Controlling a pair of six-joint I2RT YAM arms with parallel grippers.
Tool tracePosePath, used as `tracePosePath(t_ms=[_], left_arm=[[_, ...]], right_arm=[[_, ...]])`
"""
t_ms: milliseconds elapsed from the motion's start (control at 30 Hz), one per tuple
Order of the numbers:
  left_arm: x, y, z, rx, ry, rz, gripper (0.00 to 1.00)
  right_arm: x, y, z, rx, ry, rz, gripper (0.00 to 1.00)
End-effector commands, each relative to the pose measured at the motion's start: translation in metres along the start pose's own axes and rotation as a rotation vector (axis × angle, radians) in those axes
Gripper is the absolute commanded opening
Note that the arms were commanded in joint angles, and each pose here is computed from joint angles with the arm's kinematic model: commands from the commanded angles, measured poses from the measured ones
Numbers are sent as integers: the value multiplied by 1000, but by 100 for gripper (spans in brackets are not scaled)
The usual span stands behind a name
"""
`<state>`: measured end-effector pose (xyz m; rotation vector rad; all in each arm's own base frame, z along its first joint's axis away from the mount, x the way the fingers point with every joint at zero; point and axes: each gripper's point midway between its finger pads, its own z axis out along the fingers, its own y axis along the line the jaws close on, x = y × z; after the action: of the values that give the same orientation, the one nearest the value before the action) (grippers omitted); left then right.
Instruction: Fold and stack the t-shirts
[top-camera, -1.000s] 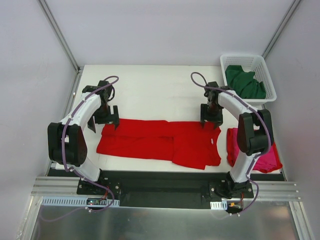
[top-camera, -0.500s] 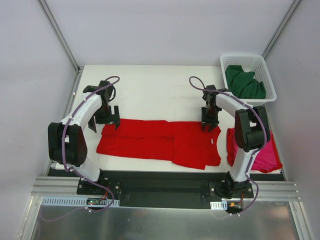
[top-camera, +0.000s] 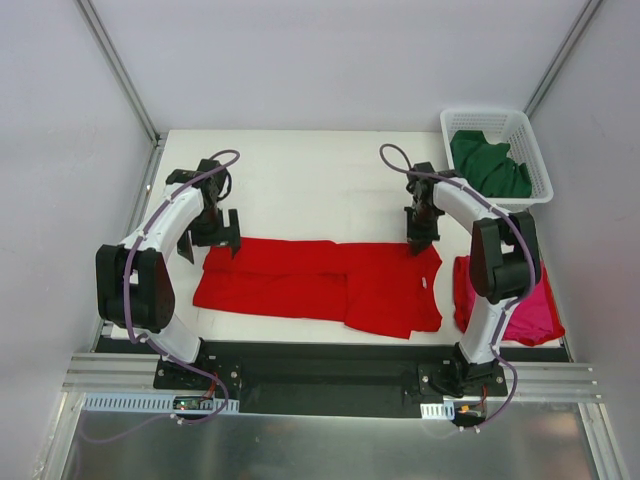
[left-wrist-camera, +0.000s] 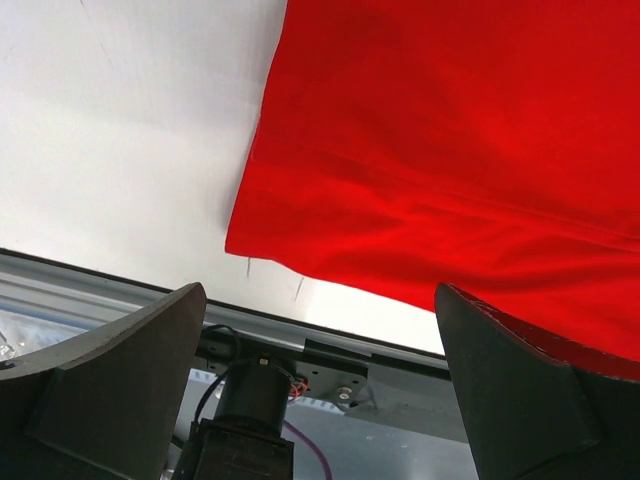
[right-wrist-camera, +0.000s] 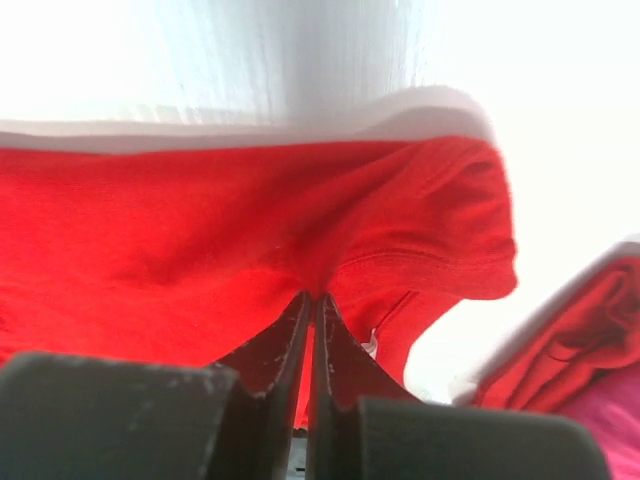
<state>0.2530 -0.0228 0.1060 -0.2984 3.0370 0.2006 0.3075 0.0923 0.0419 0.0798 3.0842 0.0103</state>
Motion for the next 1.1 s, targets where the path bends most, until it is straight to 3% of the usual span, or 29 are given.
tracePosePath(t_ms=[0, 400, 1067], left_arm=[[-1, -6, -8, 11, 2, 1, 99], [-1, -10, -7, 12, 7, 2, 99], [-8, -13, -6, 11, 5, 5, 99]], right_arm=[[-12, -13, -22, 52, -32, -9, 4], [-16, -35, -29, 91, -27, -6, 3], [-34, -23, -47, 41, -15, 3, 2]])
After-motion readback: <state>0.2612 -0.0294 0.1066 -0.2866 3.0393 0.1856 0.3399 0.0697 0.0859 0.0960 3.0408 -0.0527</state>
